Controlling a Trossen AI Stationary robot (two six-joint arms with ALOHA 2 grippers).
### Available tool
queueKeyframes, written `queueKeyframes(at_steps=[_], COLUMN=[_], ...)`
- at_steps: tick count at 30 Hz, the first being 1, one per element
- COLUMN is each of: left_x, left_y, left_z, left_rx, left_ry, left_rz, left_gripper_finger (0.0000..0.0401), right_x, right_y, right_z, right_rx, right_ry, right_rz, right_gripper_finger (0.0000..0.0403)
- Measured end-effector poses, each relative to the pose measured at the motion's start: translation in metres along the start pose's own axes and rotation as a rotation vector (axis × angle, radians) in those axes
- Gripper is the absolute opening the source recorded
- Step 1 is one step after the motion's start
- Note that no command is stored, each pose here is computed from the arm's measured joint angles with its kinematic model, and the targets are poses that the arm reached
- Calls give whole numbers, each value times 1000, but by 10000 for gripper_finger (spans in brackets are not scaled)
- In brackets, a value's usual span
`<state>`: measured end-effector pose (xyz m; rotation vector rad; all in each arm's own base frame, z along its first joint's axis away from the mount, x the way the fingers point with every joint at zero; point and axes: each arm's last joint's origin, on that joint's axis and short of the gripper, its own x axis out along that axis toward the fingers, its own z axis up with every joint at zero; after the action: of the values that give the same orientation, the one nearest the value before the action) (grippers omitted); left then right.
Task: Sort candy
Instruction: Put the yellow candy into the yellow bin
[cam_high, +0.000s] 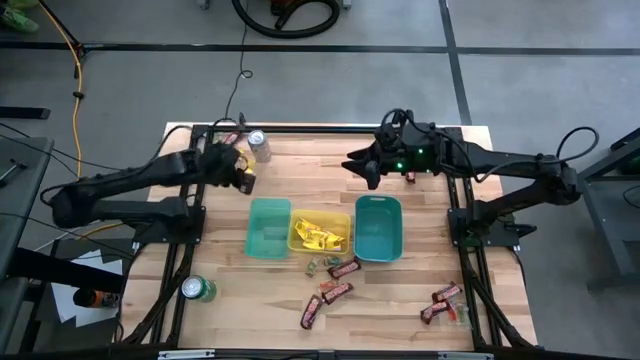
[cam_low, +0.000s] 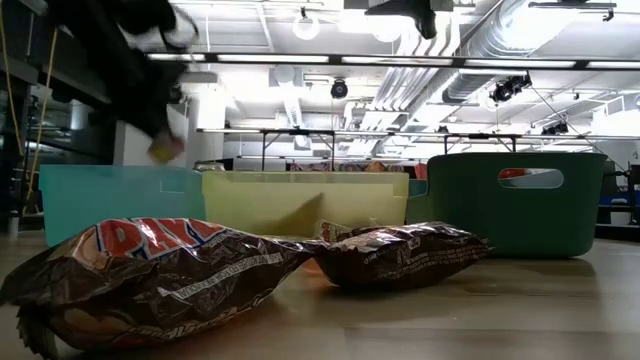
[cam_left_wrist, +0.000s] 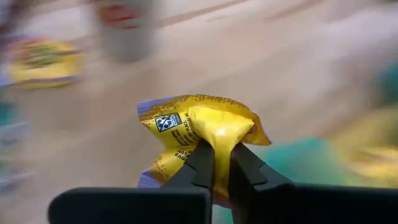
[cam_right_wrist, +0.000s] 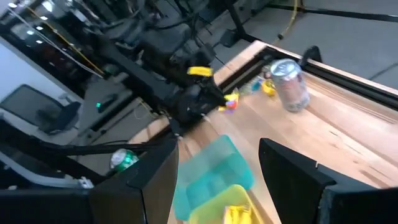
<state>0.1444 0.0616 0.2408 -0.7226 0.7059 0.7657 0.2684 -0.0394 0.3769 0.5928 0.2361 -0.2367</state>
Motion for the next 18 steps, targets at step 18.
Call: queueKeyframes(at_steps=[18], left_x=[45], left_y=[-148], left_z=[-53], left_rx=[403], left_ry=[-185], left_rz=[-664], left_gripper_finger=[6], right_x=[-16], right_y=[8], right_z=[3], right_rx=[-71], right_ry=[-27], right_rz=[45], right_gripper_finger=[217])
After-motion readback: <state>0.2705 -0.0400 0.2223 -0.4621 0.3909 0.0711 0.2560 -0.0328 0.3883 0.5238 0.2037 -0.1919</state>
